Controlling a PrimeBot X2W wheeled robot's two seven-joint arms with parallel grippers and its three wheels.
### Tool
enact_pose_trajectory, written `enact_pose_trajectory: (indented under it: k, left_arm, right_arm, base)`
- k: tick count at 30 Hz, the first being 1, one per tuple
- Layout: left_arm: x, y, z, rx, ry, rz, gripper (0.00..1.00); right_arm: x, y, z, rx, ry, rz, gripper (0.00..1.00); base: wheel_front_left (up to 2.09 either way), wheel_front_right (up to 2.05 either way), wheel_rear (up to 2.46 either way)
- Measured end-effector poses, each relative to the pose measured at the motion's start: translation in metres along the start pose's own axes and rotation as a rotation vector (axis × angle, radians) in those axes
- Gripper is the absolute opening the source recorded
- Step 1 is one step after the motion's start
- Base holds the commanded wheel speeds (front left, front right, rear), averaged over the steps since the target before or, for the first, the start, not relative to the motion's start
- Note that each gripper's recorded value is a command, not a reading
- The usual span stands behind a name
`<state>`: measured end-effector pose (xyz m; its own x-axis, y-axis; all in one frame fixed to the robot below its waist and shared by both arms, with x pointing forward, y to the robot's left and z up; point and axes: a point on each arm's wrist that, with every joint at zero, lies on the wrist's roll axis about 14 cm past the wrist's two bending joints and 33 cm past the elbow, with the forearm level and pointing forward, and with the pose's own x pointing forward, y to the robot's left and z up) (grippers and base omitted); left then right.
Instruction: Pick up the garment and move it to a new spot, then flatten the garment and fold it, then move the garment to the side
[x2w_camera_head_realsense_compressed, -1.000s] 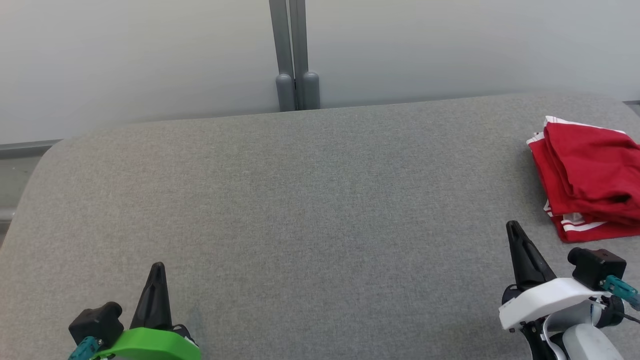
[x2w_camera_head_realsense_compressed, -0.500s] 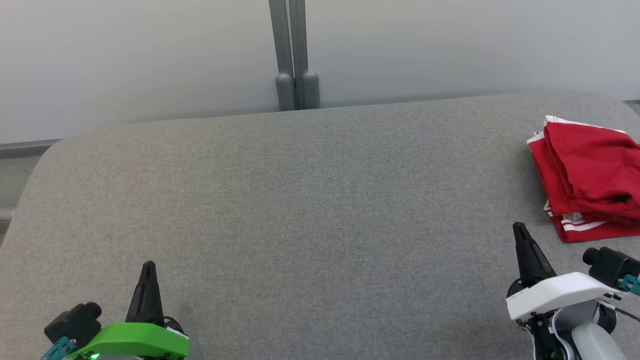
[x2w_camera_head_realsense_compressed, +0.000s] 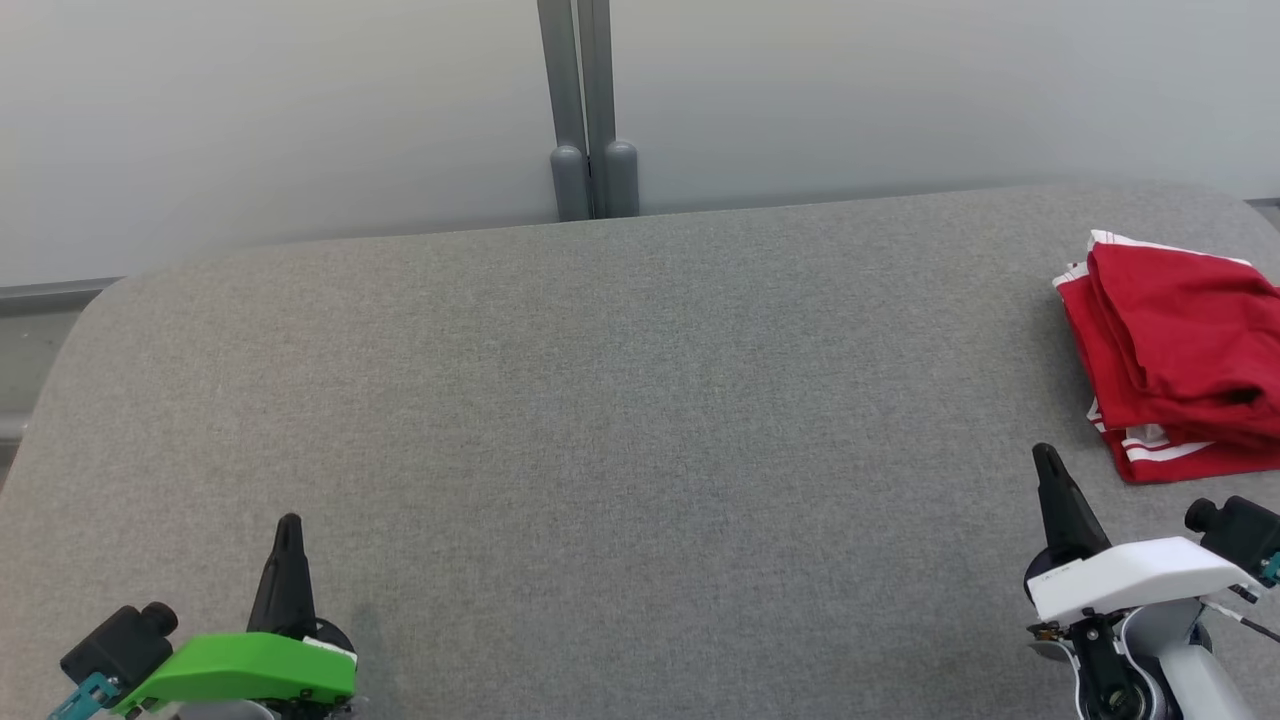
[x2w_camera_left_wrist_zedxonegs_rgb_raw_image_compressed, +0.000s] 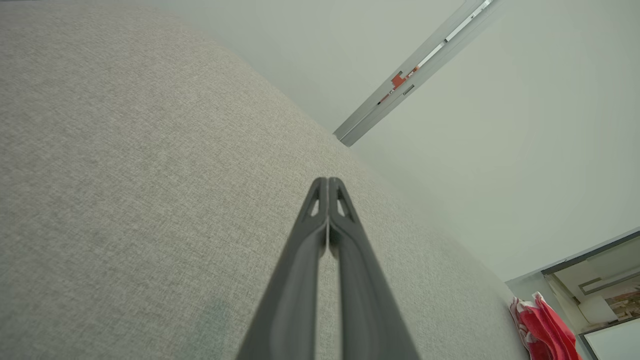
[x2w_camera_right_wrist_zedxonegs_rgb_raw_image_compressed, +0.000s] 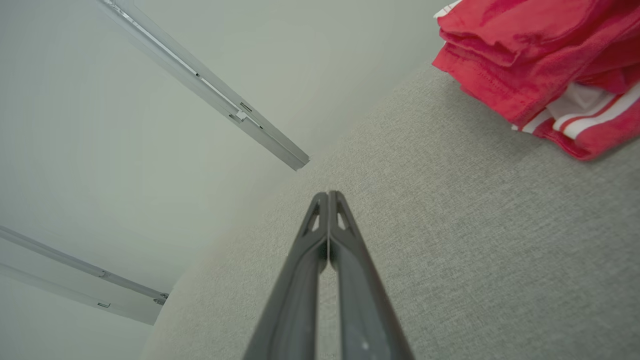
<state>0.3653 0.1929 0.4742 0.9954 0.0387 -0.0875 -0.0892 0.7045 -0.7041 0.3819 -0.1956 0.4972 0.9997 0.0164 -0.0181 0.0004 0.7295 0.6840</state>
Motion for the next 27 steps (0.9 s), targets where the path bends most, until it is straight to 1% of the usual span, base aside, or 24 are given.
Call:
enact_pose_trajectory:
  k: [14,27]
  left_arm:
    - [0.0040,-0.0001,0.0043,-0.173,0.002,0.006,0.00]
    - [0.0080,-0.0031,0.0080,-0.308,0.005,-0.004,0.00]
  right_arm:
    - [0.0016,-0.0016,0.0013,0.179,-0.002,-0.019,0.00]
    - [0.0019,-0.0032,0.0017,0.320,0.000,-0.030,0.00]
  base:
    - [0.00,0.00,0.00]
    - [0.00,0.00,0.00]
